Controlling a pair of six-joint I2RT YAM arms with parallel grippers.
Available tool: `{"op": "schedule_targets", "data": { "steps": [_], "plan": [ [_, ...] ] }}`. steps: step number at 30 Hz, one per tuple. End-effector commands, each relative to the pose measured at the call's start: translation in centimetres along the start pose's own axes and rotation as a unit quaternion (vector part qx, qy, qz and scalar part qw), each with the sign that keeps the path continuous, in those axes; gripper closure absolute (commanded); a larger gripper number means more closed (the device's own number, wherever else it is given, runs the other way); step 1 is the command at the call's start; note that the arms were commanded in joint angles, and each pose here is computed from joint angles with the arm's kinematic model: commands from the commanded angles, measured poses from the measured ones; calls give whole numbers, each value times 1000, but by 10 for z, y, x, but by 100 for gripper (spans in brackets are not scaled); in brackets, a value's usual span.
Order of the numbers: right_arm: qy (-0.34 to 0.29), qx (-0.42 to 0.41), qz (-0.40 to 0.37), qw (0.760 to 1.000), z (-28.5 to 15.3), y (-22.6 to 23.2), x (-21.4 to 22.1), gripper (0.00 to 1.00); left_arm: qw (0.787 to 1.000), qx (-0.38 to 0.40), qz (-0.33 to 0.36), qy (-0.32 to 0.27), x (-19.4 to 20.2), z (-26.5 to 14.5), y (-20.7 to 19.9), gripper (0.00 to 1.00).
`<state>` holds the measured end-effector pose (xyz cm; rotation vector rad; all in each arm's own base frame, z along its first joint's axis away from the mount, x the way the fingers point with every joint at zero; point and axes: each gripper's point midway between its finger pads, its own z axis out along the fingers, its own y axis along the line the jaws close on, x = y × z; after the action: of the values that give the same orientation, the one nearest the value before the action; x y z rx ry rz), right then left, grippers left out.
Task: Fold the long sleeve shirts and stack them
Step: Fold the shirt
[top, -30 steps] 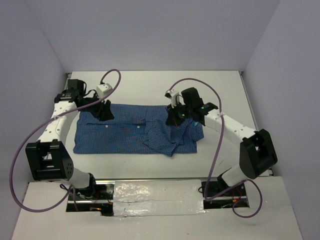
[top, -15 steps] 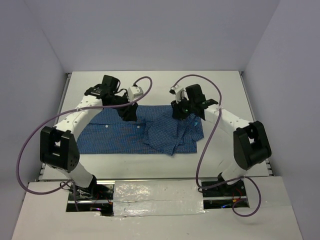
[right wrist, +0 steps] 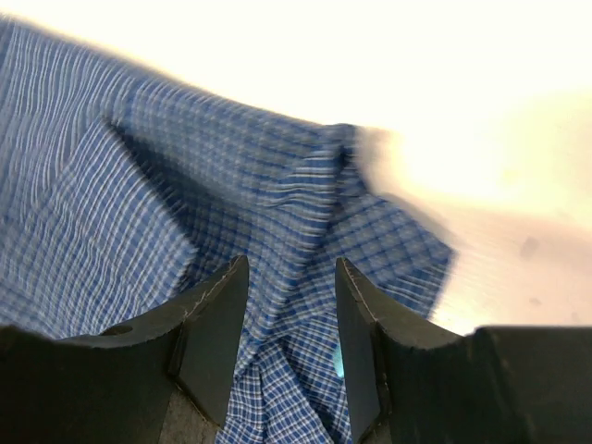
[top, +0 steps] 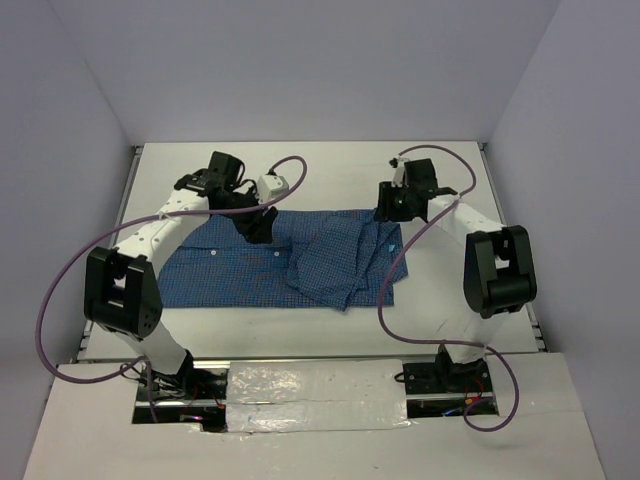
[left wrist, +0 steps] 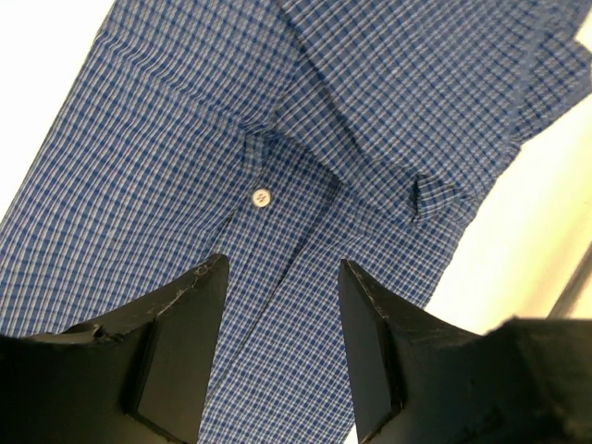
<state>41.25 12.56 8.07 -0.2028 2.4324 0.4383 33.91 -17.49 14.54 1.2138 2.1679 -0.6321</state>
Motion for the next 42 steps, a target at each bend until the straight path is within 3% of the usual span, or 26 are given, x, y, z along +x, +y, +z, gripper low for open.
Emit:
{"op": "schedule_targets", "data": {
  "steps": [1,4,7,10,14,16,19,20,24,29,36,39,42],
  "plan": [
    [-69,5,59,996,-26,4,-37,50,999,-38,-15,-1,-5,-13,10,36],
    [-71,-19,117,990,-32,4,-31,48,993,-97,-65,-10,0,-30,42,35],
    [-68,-16,121,990,-26,-1,-29,48,970,-170,-171,-30,24,-68,95,34],
    [-47,-23,126,991,-5,-3,-27,49,922,-254,-289,-42,80,-118,153,33],
    [-42,-32,133,990,11,-3,-36,50,897,-321,-305,-6,123,-137,185,31],
    [-44,-15,137,989,17,-11,-44,50,887,-339,-314,1,135,-138,198,19],
    [-41,-11,139,989,26,-14,-52,51,877,-337,-341,-3,148,-137,213,17],
    [-39,-14,139,989,29,-14,-53,51,874,-341,-347,-6,150,-141,219,7],
    [-20,-10,147,989,48,-20,-48,53,849,-351,-396,-7,182,-146,239,1],
    [-1,-1,149,989,57,-25,-39,66,862,-320,-392,-9,189,-128,247,1],
    [-13,3,139,990,45,-25,-49,64,879,-267,-394,-24,190,-100,234,5],
    [-3,9,142,990,51,-27,-46,66,878,-253,-407,-12,201,-90,229,16],
    [13,20,145,989,55,-33,-37,71,879,-233,-416,-6,206,-81,224,37]
  ]
}}
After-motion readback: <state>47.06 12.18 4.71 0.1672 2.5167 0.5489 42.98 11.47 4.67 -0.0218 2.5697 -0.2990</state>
